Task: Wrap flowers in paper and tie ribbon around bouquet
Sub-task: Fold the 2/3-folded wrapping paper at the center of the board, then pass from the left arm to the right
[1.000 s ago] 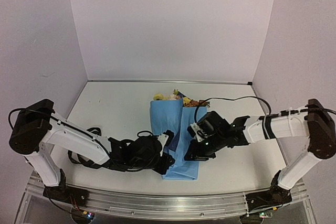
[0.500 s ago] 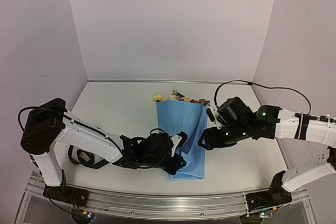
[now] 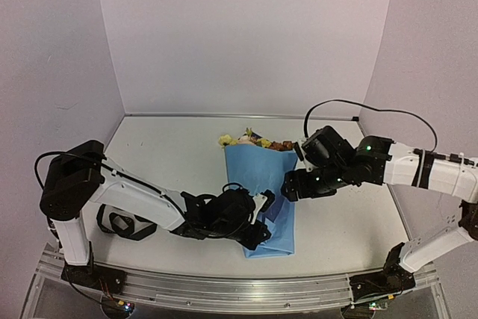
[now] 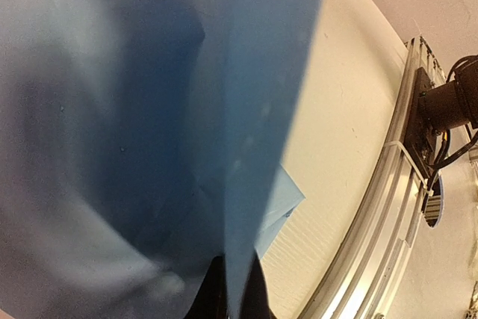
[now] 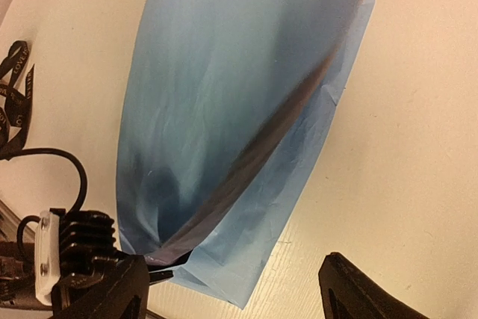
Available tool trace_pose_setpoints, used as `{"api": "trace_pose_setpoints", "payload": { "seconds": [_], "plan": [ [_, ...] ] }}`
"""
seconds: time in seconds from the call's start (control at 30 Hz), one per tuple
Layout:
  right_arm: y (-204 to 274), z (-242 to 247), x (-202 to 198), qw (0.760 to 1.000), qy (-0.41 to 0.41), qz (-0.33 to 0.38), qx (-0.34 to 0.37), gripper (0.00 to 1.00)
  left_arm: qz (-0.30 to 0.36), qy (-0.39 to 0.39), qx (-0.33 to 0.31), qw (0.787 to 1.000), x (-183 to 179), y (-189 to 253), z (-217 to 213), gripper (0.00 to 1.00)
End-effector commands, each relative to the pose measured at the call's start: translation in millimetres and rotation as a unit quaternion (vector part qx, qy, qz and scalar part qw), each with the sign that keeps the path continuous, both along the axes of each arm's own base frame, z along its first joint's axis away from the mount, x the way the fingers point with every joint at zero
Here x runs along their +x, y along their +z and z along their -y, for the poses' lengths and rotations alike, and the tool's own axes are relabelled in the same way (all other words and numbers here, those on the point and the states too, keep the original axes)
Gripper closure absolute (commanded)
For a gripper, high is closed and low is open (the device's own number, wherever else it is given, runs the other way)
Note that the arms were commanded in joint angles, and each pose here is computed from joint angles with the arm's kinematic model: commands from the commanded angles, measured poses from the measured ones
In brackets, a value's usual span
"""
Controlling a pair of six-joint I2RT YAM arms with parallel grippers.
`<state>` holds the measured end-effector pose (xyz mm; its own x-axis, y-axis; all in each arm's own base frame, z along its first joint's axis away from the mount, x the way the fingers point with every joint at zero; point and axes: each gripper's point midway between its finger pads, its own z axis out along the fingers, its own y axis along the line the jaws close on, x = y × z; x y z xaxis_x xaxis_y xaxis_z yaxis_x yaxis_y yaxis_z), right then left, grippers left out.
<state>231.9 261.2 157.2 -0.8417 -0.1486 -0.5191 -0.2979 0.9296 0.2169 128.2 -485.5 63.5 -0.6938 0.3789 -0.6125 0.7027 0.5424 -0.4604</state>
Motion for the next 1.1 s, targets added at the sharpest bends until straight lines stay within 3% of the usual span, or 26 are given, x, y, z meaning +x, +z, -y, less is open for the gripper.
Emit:
{"api": "trace_pose_setpoints", "payload": {
  "seconds": [0.0, 0.2, 0.3, 0.4, 0.5, 0.53, 0.8, 0.93, 1.07],
  "plan": [
    [10, -4, 19, 0.999, -0.04, -0.001, 0.01, 0.2, 0.006, -0.012, -0.005, 1.0, 1, 10, 11, 0.97],
    [0, -5, 25, 0.997, -0.063, -0.032, 0.017, 0.28, 0.006, -0.011, 0.0, 1.0, 2, 9, 12, 0.97],
    [-6, -5, 24, 0.996, -0.069, -0.043, 0.019, 0.37, 0.005, -0.01, -0.001, 1.0, 3, 9, 12, 0.97],
    [-13, -2, 24, 0.995, -0.076, -0.054, 0.017, 0.55, 0.005, -0.012, -0.001, 1.0, 2, 9, 12, 0.94],
    [-19, 4, 27, 0.994, -0.086, -0.062, 0.011, 0.92, 0.005, -0.013, -0.003, 1.0, 1, 12, 11, 0.87],
    [-23, 5, 28, 0.994, -0.085, -0.069, 0.011, 0.98, 0.006, -0.012, -0.005, 1.0, 1, 14, 10, 0.84],
    [-57, -1, 35, 0.991, -0.039, -0.123, 0.032, 1.0, 0.022, 0.0, -0.036, 0.999, 1, 49, -9, 0.52],
    [-73, 4, 46, 0.988, -0.051, -0.141, 0.032, 1.0, 0.022, 0.012, -0.048, 0.999, 4, 61, -23, 0.51],
    [-79, 7, 52, 0.984, -0.074, -0.154, 0.051, 1.0, 0.013, 0.016, -0.047, 0.999, 11, 57, -29, 0.55]
  ]
}}
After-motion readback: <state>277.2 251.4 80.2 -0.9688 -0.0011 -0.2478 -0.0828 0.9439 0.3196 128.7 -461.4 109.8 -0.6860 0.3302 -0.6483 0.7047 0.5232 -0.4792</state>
